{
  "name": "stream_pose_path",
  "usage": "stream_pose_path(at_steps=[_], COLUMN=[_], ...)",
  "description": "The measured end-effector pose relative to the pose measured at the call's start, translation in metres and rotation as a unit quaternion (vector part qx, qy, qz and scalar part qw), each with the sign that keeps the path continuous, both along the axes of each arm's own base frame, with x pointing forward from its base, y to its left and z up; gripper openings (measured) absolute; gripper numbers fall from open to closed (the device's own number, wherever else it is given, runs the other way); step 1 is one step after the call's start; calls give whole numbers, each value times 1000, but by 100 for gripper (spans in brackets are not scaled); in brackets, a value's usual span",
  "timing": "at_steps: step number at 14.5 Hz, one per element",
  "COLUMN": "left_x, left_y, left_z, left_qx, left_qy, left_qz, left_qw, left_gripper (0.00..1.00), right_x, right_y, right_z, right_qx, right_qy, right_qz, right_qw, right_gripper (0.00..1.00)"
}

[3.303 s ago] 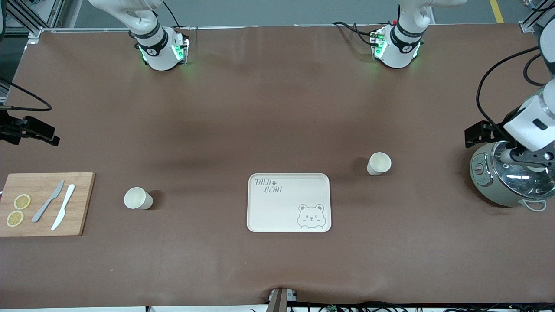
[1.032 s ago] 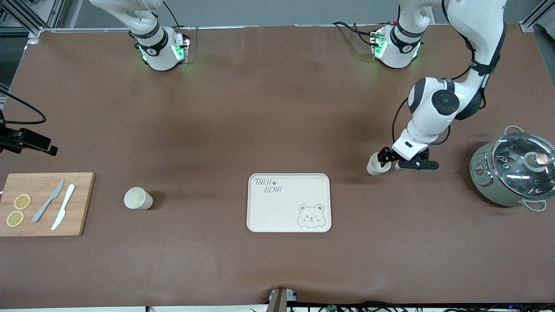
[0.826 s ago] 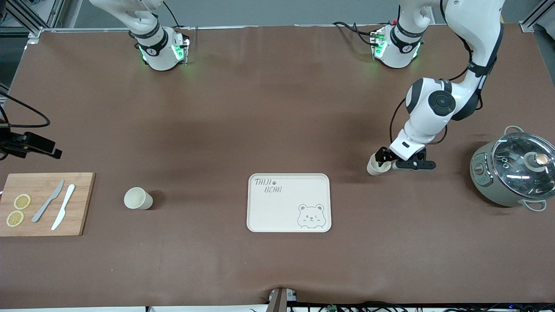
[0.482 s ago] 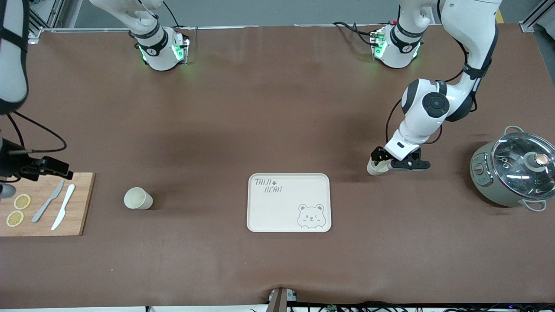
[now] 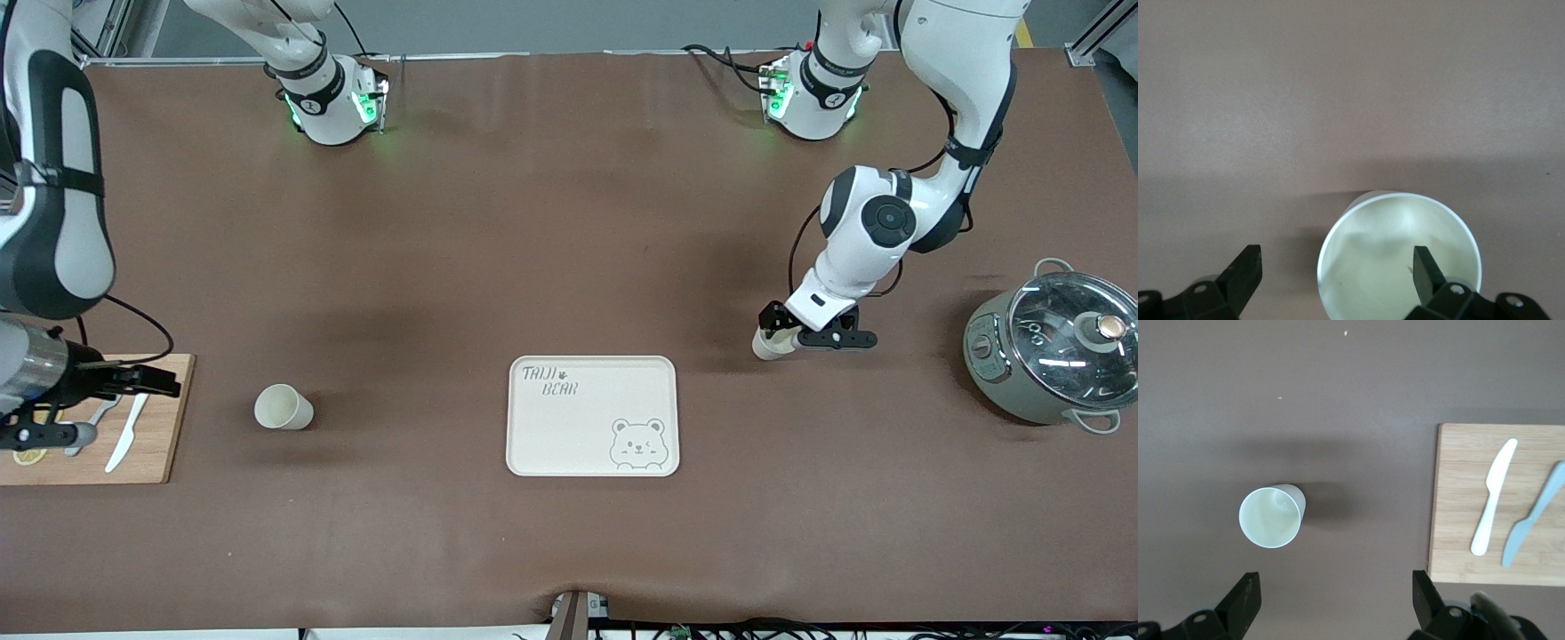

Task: Place white IKEA cup upright on tray with both arms
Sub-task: 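Grasp the cup with the left gripper while the right gripper reaches the other cup, then lift the cup with the left gripper while the right gripper grasps its cup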

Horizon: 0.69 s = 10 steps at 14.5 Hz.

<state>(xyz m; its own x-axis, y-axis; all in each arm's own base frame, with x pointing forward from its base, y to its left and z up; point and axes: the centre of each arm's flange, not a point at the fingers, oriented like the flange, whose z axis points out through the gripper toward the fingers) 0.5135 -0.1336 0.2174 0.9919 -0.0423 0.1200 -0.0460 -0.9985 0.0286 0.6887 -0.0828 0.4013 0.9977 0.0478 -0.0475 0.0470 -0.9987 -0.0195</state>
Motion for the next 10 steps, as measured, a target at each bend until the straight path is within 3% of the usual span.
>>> stream_pose_path(at_steps=[5, 6, 10], left_x=[-1, -1, -2], left_y=[0, 0, -3], left_z=[-7, -7, -11], left_qx=[1, -1, -4], left_qy=[5, 6, 10], left_qz=[2, 13, 42], left_qw=[1000, 1000, 999], left_gripper=[100, 93, 50], right_x=[12, 13, 16], right_y=[17, 19, 35], right_z=[-45, -53, -79], right_qx=[1, 1, 0], right_qy=[2, 3, 11], right_qz=[15, 17, 30], right_qw=[1000, 1000, 1000], right_gripper=[100, 100, 100])
